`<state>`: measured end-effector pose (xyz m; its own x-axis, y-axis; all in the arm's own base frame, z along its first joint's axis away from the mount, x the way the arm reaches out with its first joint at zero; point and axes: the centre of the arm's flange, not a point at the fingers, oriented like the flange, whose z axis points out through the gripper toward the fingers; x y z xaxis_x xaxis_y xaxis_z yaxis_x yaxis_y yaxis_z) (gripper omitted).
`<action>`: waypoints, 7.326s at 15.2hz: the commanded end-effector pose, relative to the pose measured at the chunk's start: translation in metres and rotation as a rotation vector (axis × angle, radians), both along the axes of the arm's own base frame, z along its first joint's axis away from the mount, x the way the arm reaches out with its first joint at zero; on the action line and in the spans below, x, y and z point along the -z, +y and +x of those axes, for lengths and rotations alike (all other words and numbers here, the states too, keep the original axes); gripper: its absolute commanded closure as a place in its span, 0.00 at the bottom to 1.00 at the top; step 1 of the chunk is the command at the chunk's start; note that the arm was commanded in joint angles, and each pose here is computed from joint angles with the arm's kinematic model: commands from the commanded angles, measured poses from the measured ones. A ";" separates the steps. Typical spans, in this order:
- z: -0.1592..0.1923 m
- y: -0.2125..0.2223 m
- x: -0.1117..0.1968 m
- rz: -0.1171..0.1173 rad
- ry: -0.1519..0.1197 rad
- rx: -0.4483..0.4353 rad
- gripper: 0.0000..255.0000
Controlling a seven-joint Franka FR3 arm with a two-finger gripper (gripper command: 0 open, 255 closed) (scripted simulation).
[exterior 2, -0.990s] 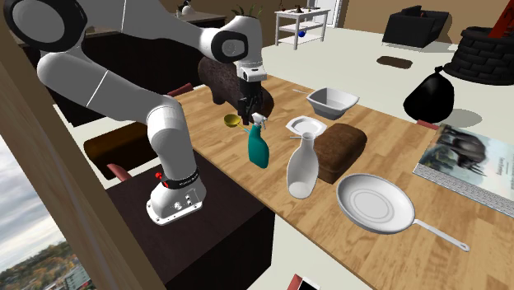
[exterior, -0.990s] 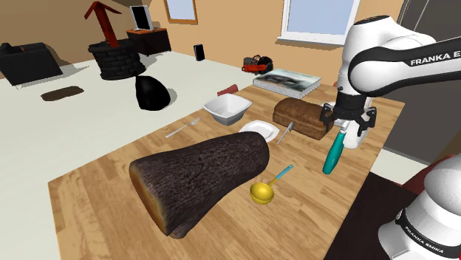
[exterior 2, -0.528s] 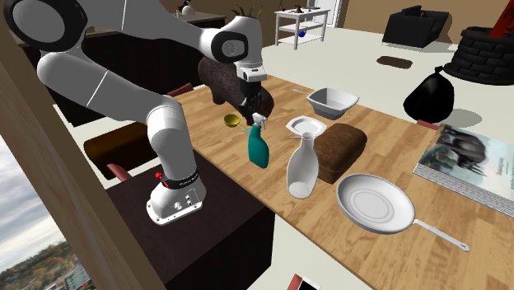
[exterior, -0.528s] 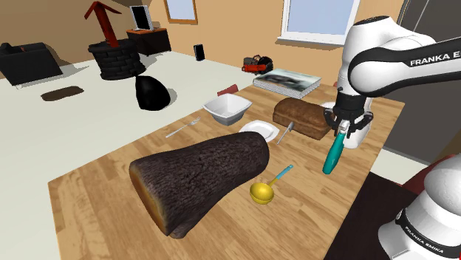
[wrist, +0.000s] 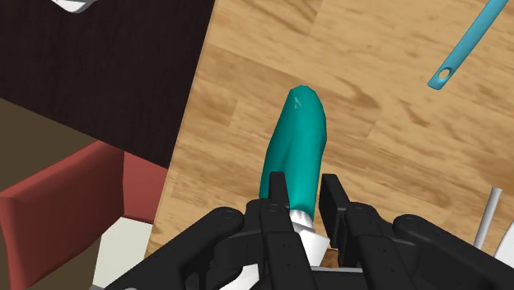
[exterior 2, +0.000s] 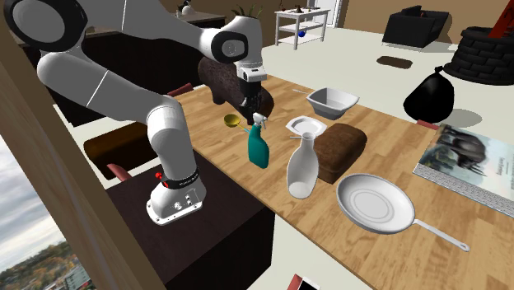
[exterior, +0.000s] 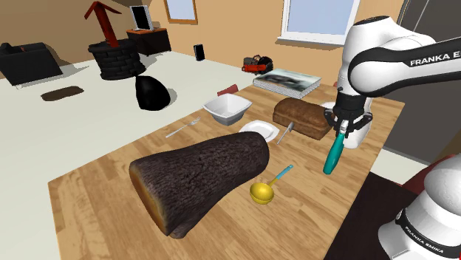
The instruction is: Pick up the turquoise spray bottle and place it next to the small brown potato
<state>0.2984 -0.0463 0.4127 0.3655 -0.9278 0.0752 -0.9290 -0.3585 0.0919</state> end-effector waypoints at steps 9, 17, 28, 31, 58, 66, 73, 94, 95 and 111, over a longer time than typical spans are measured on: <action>0.000 0.000 -0.047 0.000 0.000 0.000 1.00; 0.000 0.000 -0.090 0.000 0.000 0.000 1.00; 0.000 0.000 -0.148 0.000 0.000 0.000 1.00; 0.000 0.000 -0.164 0.000 0.000 0.000 1.00; 0.000 0.000 -0.306 0.000 0.000 0.000 1.00; -0.003 0.079 -0.315 0.000 0.000 0.000 1.00; -0.007 0.171 -0.316 0.000 0.000 0.000 1.00; -0.018 0.448 -0.317 0.000 0.000 0.000 1.00; -0.018 0.462 -0.317 0.000 0.000 0.000 1.00; -0.019 0.479 -0.238 0.000 0.000 0.000 1.00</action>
<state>0.2796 0.4329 0.6553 0.3655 -0.9277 0.0757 -0.9289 -0.3584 0.0928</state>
